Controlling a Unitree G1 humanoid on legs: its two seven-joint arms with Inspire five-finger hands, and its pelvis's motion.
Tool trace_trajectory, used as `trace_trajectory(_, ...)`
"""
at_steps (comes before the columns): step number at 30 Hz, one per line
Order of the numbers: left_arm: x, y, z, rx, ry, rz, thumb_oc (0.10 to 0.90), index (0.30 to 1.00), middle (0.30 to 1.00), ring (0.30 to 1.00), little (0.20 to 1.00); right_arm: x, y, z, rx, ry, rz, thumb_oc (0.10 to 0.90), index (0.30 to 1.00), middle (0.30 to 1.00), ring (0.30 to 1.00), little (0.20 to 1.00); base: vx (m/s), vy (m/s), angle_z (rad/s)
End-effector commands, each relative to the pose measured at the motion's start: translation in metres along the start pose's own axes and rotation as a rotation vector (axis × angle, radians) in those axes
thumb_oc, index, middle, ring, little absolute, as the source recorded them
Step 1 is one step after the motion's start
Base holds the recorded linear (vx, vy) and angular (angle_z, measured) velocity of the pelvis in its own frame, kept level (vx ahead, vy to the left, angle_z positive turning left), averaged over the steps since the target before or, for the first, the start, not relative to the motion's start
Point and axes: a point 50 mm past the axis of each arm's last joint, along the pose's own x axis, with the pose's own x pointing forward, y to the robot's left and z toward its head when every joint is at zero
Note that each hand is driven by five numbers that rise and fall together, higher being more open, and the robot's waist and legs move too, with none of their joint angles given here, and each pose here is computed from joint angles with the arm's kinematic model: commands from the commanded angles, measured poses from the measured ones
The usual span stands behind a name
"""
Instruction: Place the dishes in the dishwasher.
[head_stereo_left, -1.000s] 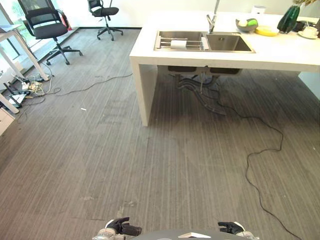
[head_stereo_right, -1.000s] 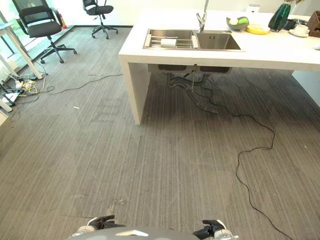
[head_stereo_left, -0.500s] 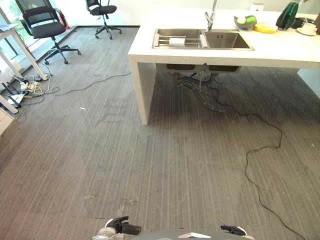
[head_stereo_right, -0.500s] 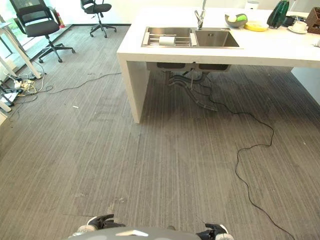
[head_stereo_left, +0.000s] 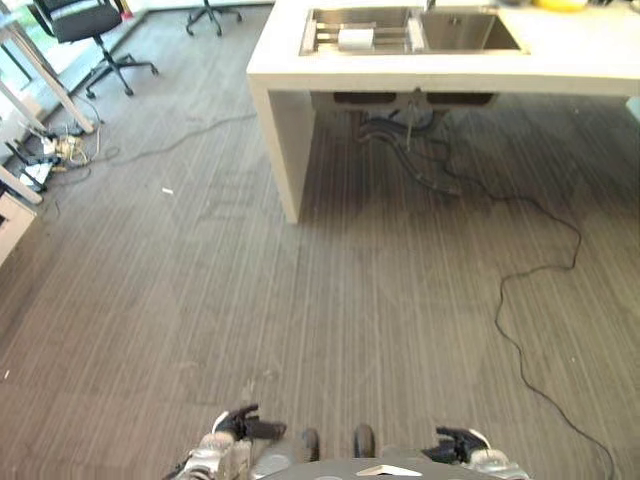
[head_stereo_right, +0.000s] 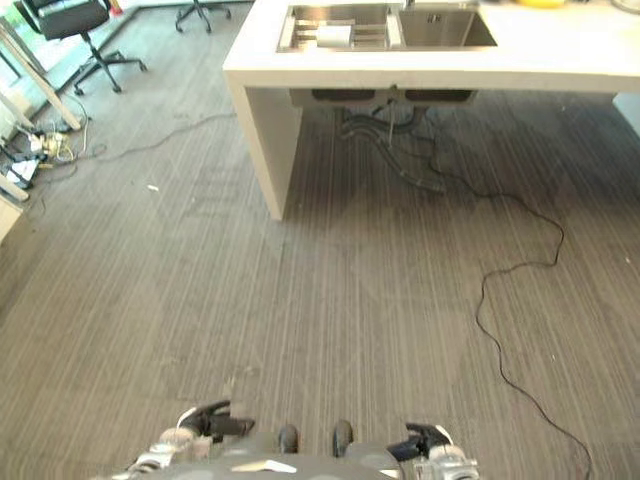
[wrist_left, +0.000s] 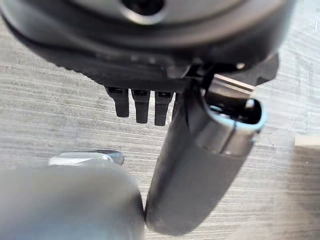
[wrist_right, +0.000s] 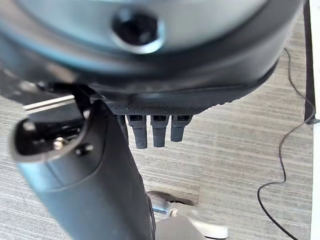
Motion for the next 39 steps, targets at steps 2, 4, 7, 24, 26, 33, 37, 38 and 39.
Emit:
trace_trajectory(2,-0.005,-0.010,-0.033,0.028,0.114,-0.022,0.800,0.900,0.900,0.900,0.900,-0.002,-0.009,-0.017,-0.017,0.051,-0.028,0.800,0.900,0.900,0.900,0.900,0.25,-0.006,0.14)
trace_trajectory(4,-0.008,-0.012,-0.045,0.044,0.142,-0.030,0.800,0.900,0.900,0.900,0.900,-0.002,-0.009,-0.014,-0.045,0.042,-0.028,0.800,0.900,0.900,0.900,0.900,0.54,0.116,-0.29)
trace_trajectory(7,-0.010,-0.012,-0.050,0.035,0.155,-0.025,0.800,0.900,0.900,0.900,0.900,-0.001,-0.009,-0.008,-0.075,0.024,-0.028,0.800,0.900,0.900,0.900,0.900,0.35,0.069,-0.63)
trace_trajectory(24,-0.049,0.026,0.124,-0.390,-0.731,0.295,0.800,0.900,0.900,0.900,0.900,-0.002,0.017,0.015,0.091,-0.123,-0.037,0.800,0.900,0.900,0.900,0.900,0.46,0.102,0.13)
trace_trajectory(26,-0.072,0.032,0.169,-0.353,-0.946,0.466,0.800,0.900,0.900,0.900,0.900,-0.002,0.025,0.019,0.063,-0.146,-0.043,0.800,0.900,0.900,0.900,0.900,0.42,-0.134,0.84)
trace_trajectory(33,-0.196,0.048,0.247,-0.110,-1.668,0.846,0.800,0.900,0.900,0.900,0.900,-0.006,0.041,-0.009,-0.054,-0.094,-0.002,0.800,0.900,0.900,0.900,0.900,0.29,-0.139,1.03)
trace_trajectory(37,-0.244,0.060,0.252,-0.035,-1.888,0.992,0.800,0.900,0.900,0.900,0.900,-0.006,0.035,-0.016,-0.081,-0.077,0.010,0.800,0.900,0.900,0.900,0.900,0.19,-0.091,0.48)
trace_trajectory(38,-0.252,0.049,0.255,0.086,-1.955,0.894,0.800,0.900,0.900,0.900,0.900,-0.005,0.026,-0.011,-0.069,-0.083,-0.004,0.800,0.900,0.900,0.900,0.900,0.09,-0.061,0.28)
trace_trajectory(39,-0.252,0.048,0.255,0.086,-1.956,0.893,0.800,0.900,0.900,0.900,0.900,-0.005,0.026,-0.010,-0.068,-0.084,-0.004,0.800,0.900,0.900,0.900,0.900,0.07,-0.073,0.32)
